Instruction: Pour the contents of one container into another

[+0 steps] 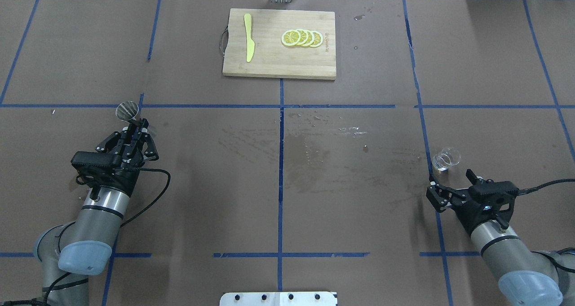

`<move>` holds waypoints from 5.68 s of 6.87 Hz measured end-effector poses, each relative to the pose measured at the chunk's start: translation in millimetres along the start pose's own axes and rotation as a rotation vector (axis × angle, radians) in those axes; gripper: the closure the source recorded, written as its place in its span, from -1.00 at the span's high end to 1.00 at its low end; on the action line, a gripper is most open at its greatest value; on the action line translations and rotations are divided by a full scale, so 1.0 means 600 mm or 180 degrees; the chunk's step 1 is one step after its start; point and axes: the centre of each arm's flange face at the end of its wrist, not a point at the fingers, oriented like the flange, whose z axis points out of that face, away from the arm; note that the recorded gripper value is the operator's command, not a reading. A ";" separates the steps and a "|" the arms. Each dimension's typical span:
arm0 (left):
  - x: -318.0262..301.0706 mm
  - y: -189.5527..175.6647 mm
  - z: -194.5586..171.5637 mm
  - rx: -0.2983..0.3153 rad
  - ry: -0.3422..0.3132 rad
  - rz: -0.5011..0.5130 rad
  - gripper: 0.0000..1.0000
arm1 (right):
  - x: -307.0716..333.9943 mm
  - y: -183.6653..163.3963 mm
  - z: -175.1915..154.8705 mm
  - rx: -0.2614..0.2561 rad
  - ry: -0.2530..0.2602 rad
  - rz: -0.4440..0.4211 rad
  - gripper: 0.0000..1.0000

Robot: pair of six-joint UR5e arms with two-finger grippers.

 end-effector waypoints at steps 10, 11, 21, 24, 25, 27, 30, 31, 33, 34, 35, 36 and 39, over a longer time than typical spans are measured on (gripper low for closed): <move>0.003 -0.003 0.003 0.0008 -0.0006 0.0035 -1.00 | -0.006 0.005 0.095 0.0149 0.0239 -0.0002 0.15; 0.003 -0.003 0.003 0.0007 -0.0007 0.0038 -1.00 | -0.003 0.007 0.099 0.0147 0.0252 -0.0008 0.10; 0.094 -0.040 0.012 0.0017 0.0168 0.0223 -1.00 | -0.092 -0.161 0.111 0.0158 0.0007 0.0249 -0.79; 0.187 -0.065 0.018 0.0059 0.0295 0.0589 -1.00 | -0.248 -0.278 0.142 0.0151 0.0106 0.0246 -0.79; 0.213 -0.055 0.025 0.0039 0.0317 0.0683 -1.00 | -0.296 -0.309 0.138 0.0142 0.0130 0.0227 -0.62; 0.258 -0.044 0.037 -0.0066 0.0432 0.0782 -1.00 | -0.370 -0.377 0.099 0.0098 0.0188 0.0157 -0.57; 0.321 -0.061 0.052 -0.0199 0.0534 0.0868 -1.00 | -0.446 -0.423 0.059 0.0010 0.0237 0.0035 -0.58; 0.339 -0.064 0.057 -0.0221 0.0569 0.0858 -1.00 | -0.468 -0.434 0.052 -0.0023 0.0274 -0.0036 -0.59; 0.381 -0.063 0.067 -0.0300 0.0589 0.0938 -1.00 | -0.496 -0.443 0.045 -0.0071 0.0311 -0.0282 -0.59; 0.403 -0.060 0.074 -0.0330 0.0573 0.0991 -1.00 | -0.509 -0.446 0.047 -0.0077 0.0311 -0.0358 -0.61; 0.420 -0.059 0.078 -0.0341 0.0569 0.1007 -1.00 | -0.522 -0.448 0.052 -0.0082 0.0318 -0.0396 -0.62; 0.432 -0.060 0.078 -0.0345 0.0577 0.1005 -1.00 | -0.531 -0.449 0.058 -0.0084 0.0331 -0.0451 -0.62; 0.450 -0.059 0.073 -0.0356 0.0604 0.0995 -1.00 | -0.543 -0.457 0.072 -0.0104 0.0404 -0.0643 -0.62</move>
